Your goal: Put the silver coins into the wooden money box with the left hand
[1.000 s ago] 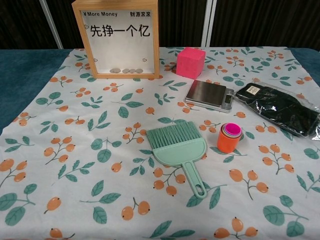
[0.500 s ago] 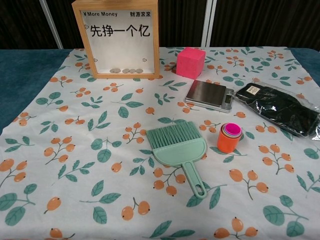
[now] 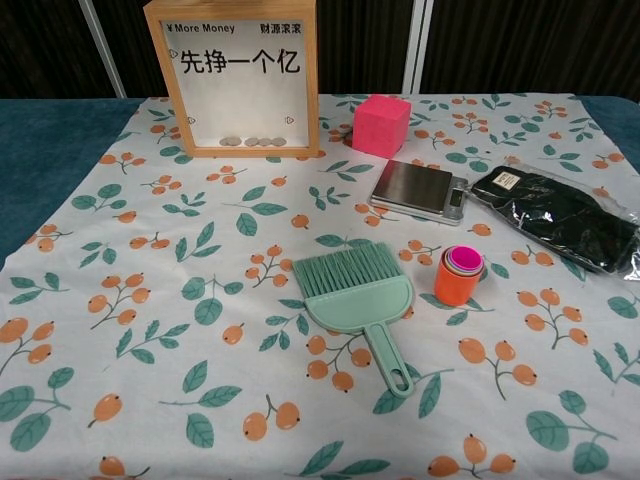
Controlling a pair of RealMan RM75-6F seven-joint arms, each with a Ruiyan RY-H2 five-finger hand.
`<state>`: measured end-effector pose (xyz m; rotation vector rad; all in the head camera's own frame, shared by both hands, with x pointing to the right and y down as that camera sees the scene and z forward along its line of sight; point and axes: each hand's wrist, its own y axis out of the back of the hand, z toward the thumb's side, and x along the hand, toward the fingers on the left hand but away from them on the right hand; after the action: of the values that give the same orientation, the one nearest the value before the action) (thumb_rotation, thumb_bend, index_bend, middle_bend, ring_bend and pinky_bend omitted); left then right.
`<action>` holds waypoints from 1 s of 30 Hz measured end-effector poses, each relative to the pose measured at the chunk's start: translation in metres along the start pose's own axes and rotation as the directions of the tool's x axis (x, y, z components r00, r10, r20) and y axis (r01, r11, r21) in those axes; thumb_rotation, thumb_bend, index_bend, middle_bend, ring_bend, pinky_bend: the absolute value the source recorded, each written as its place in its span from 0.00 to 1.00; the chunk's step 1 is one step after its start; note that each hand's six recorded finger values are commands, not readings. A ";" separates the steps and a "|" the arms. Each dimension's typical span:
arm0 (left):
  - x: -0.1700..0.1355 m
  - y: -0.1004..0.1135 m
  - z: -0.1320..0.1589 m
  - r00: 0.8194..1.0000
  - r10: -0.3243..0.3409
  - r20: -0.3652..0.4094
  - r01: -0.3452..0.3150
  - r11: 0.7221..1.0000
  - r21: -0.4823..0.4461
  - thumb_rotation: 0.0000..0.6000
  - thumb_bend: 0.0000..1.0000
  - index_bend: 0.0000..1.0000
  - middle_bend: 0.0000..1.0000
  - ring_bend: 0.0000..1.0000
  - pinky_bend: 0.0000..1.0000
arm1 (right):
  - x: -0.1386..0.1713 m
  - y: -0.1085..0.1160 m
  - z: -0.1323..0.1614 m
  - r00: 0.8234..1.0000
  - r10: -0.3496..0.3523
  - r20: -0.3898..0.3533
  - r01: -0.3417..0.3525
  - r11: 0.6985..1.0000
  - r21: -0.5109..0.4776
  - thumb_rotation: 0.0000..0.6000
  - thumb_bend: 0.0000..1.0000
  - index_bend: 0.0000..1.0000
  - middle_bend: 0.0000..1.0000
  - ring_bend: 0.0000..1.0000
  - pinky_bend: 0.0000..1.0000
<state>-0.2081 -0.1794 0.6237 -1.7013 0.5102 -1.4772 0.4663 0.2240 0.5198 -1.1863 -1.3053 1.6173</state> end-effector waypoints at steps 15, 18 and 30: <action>0.002 -0.008 0.009 1.000 -0.020 0.012 0.020 1.000 0.004 1.00 0.49 0.64 0.12 0.00 0.00 | 0.000 0.001 0.000 1.000 -0.003 0.000 0.003 1.000 -0.001 1.00 0.36 0.06 0.02 0.00 0.00; 0.002 -0.009 0.010 1.000 -0.019 0.014 0.019 1.000 0.008 1.00 0.48 0.64 0.12 0.00 0.00 | 0.000 0.002 0.000 1.000 -0.003 0.000 0.003 1.000 -0.001 1.00 0.36 0.06 0.02 0.00 0.00; 0.005 -0.012 0.012 1.000 -0.016 0.009 0.016 1.000 0.007 1.00 0.44 0.61 0.12 0.00 0.00 | 0.001 0.002 0.000 1.000 -0.008 0.003 0.008 1.000 -0.005 1.00 0.36 0.06 0.02 0.00 0.00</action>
<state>-0.1976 -0.1721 0.6360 -1.7099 0.4866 -1.4803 0.4659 0.2242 0.5178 -1.1810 -1.3154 1.6117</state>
